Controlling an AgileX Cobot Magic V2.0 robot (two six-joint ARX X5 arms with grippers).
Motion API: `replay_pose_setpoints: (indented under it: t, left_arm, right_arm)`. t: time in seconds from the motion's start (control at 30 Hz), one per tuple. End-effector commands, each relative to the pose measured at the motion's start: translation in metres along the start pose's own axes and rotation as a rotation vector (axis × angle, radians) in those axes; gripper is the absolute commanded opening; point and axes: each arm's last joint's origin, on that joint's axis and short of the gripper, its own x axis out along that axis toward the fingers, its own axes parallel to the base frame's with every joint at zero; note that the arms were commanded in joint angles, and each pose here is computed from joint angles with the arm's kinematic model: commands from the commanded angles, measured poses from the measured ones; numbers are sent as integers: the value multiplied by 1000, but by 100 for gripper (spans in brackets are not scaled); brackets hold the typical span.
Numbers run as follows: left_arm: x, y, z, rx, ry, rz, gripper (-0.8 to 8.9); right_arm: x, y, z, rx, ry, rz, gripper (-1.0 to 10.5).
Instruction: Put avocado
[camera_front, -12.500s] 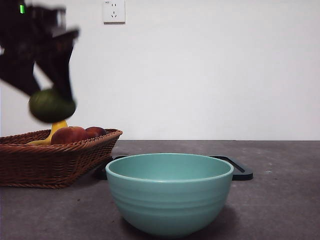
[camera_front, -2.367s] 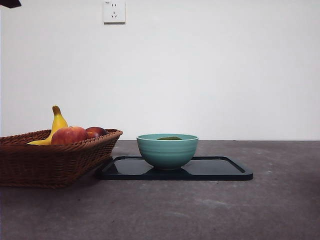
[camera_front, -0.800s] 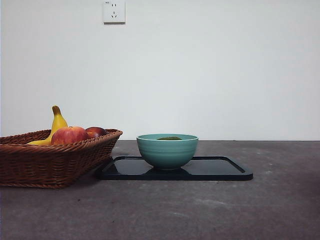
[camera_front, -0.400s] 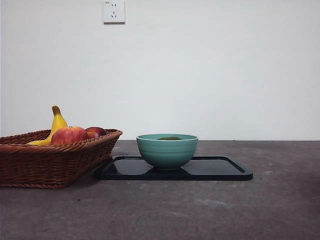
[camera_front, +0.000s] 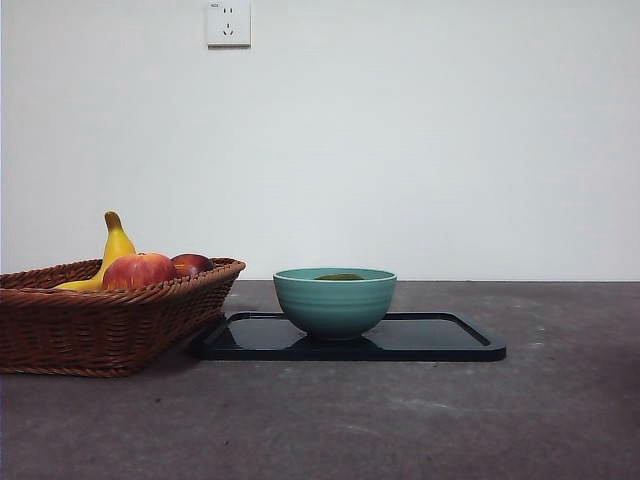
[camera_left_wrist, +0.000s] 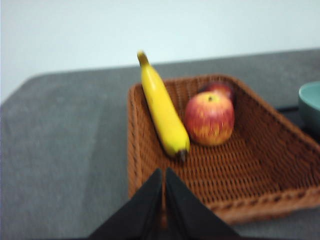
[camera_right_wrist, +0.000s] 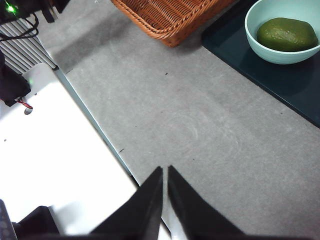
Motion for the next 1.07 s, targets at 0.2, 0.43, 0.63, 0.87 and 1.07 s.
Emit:
replay_pose_setpoints:
  t: [0.2, 0.43, 0.63, 0.87, 1.07]
  left_arm:
    - [2, 0, -8, -8, 31, 5, 10]
    - [2, 0, -8, -8, 31, 5, 10]
    - [2, 0, -8, -8, 31, 5, 10]
    - [2, 0, -8, -8, 31, 5, 10]
    - [2, 0, -8, -8, 31, 5, 10]
  right_arm:
    - [-1, 2, 3, -1, -12, 10, 7]
    - [-1, 2, 3, -1, -12, 10, 7]
    - [-1, 2, 3, -1, -12, 10, 7]
    - [-1, 2, 3, 0, -12, 10, 7]
    - [-7, -1, 2, -6, -45, -17, 7]
